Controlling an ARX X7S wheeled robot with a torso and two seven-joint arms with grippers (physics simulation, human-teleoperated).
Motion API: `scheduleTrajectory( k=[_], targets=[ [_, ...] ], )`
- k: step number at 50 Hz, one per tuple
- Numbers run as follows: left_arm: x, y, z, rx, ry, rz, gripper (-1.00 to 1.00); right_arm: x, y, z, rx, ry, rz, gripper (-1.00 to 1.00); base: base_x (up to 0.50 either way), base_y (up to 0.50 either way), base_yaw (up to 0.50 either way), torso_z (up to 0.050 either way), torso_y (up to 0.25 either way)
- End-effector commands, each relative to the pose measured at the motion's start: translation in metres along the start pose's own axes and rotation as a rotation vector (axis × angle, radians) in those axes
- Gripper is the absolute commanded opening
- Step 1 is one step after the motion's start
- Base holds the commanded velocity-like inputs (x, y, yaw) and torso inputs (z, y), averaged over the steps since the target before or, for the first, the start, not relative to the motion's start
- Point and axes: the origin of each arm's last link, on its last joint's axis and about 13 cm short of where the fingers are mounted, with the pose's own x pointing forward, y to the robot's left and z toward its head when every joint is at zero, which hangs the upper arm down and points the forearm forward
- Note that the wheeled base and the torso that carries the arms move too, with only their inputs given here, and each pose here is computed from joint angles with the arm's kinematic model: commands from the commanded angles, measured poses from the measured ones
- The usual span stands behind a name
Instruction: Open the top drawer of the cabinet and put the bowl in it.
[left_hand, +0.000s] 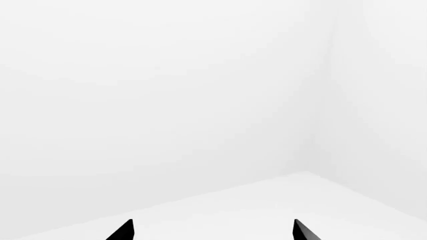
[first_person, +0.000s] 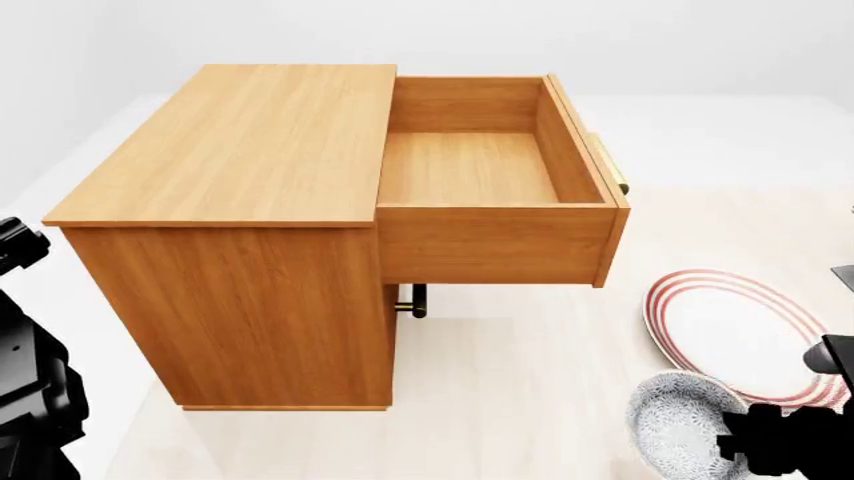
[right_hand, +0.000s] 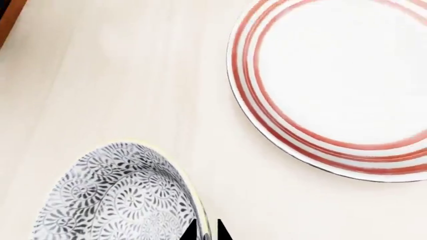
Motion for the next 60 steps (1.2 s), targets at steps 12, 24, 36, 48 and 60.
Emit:
scheduleTrajectory(
  k=[12, 24, 36, 48, 60],
  targets=[
    [-0.001, -0.001, 0.001, -0.001, -0.001, -0.004, 1.00, -0.033, -0.002, 0.029, 0.106, -0.226, -0.053, -1.00, 0.00, 0.00, 0.00, 0.000, 0.000],
    [0.000, 0.001, -0.001, -0.005, 0.005, 0.004, 1.00, -0.051, 0.014, 0.096, 0.109, -0.457, -0.218, -1.00, 0.00, 0.00, 0.00, 0.000, 0.000],
    [0.001, 0.002, 0.000, -0.011, 0.006, 0.006, 1.00, -0.058, 0.040, 0.166, 0.006, -0.573, -0.319, -1.00, 0.00, 0.00, 0.00, 0.000, 0.000],
    [0.001, 0.002, 0.001, -0.015, 0.006, 0.006, 1.00, -0.063, 0.078, 0.232, -0.163, -0.668, -0.360, -1.00, 0.00, 0.00, 0.00, 0.000, 0.000],
    [0.002, 0.005, 0.003, -0.017, 0.003, 0.011, 1.00, -0.065, 0.136, 0.288, -0.351, -0.729, -0.267, -1.00, 0.00, 0.00, 0.00, 0.000, 0.000]
  ],
)
